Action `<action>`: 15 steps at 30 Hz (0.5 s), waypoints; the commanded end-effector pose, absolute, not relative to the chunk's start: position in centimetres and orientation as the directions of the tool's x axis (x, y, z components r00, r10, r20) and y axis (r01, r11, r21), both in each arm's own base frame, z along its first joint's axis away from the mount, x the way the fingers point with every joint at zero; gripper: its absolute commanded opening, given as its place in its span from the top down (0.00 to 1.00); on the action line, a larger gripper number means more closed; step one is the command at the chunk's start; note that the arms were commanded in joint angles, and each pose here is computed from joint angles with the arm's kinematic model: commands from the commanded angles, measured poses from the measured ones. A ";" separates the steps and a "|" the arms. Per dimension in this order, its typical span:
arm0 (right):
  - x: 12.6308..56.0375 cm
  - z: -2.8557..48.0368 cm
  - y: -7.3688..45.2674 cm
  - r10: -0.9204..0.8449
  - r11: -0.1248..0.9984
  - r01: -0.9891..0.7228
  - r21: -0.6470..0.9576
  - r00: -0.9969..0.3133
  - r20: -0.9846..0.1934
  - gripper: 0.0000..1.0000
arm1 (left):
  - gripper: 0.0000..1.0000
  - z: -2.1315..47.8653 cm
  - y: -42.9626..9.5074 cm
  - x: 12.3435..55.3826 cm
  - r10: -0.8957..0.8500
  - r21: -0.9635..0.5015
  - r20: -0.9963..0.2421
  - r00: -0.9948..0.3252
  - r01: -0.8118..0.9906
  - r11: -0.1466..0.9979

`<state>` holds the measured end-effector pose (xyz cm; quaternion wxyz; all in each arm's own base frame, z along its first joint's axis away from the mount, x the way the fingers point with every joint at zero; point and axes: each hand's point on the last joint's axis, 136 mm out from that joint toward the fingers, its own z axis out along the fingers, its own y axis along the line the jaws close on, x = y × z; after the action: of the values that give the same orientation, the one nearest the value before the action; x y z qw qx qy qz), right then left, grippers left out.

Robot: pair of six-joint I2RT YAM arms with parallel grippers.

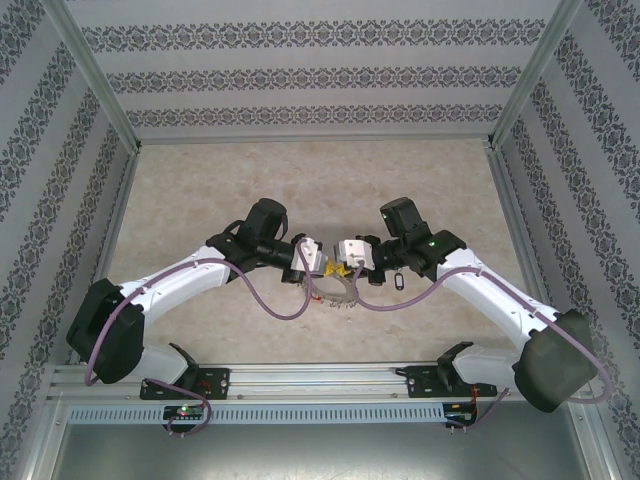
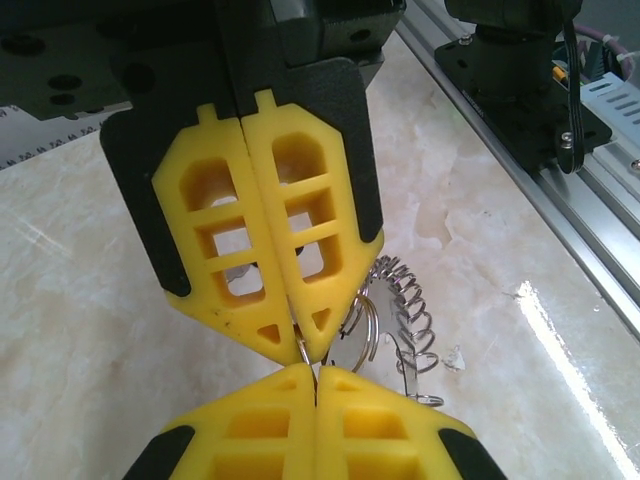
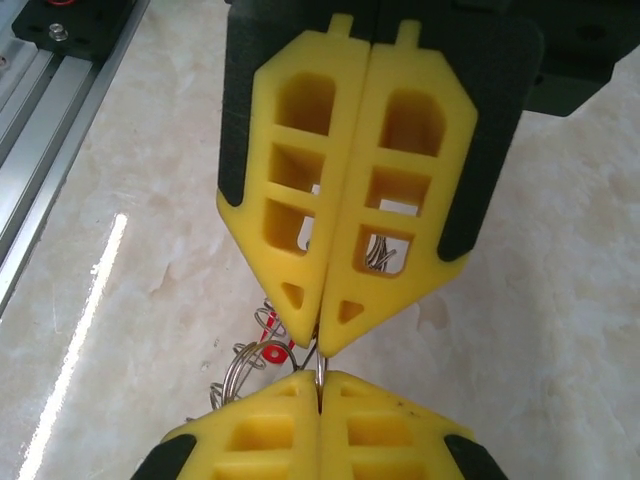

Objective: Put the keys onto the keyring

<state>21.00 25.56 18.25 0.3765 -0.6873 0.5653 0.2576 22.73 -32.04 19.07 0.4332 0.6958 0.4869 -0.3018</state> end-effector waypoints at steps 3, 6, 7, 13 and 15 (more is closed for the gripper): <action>22.9 20.3 26.2 -0.526 0.071 -0.979 -0.189 0.125 -0.842 1.00 | 0.61 22.6 -31.0 22.8 0.389 0.388 -0.829 0.402 0.914 -0.118; 24.9 21.2 25.8 -0.525 0.236 -0.963 -0.129 -0.015 -0.851 1.00 | 0.52 23.8 -29.9 24.0 0.403 0.423 -0.830 0.385 0.906 0.003; 25.5 21.6 25.7 -0.517 0.283 -0.954 -0.100 -0.064 -0.853 1.00 | 0.52 24.6 -29.4 24.6 0.397 0.419 -0.842 0.364 0.906 0.057; 26.3 24.1 25.8 -0.419 0.413 -0.910 0.029 -0.218 -0.881 1.00 | 0.48 29.8 -26.7 27.7 0.325 0.317 -0.925 0.197 0.872 0.373; 25.7 24.8 26.3 -0.403 0.377 -0.926 0.003 -0.166 -0.900 1.00 | 0.52 29.5 -26.9 28.0 0.325 0.251 -0.937 0.125 0.890 0.381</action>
<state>25.48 25.57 20.98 0.3928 -0.5004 0.7217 0.2727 26.45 -27.15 28.20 0.5616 0.5599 0.5643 -0.2296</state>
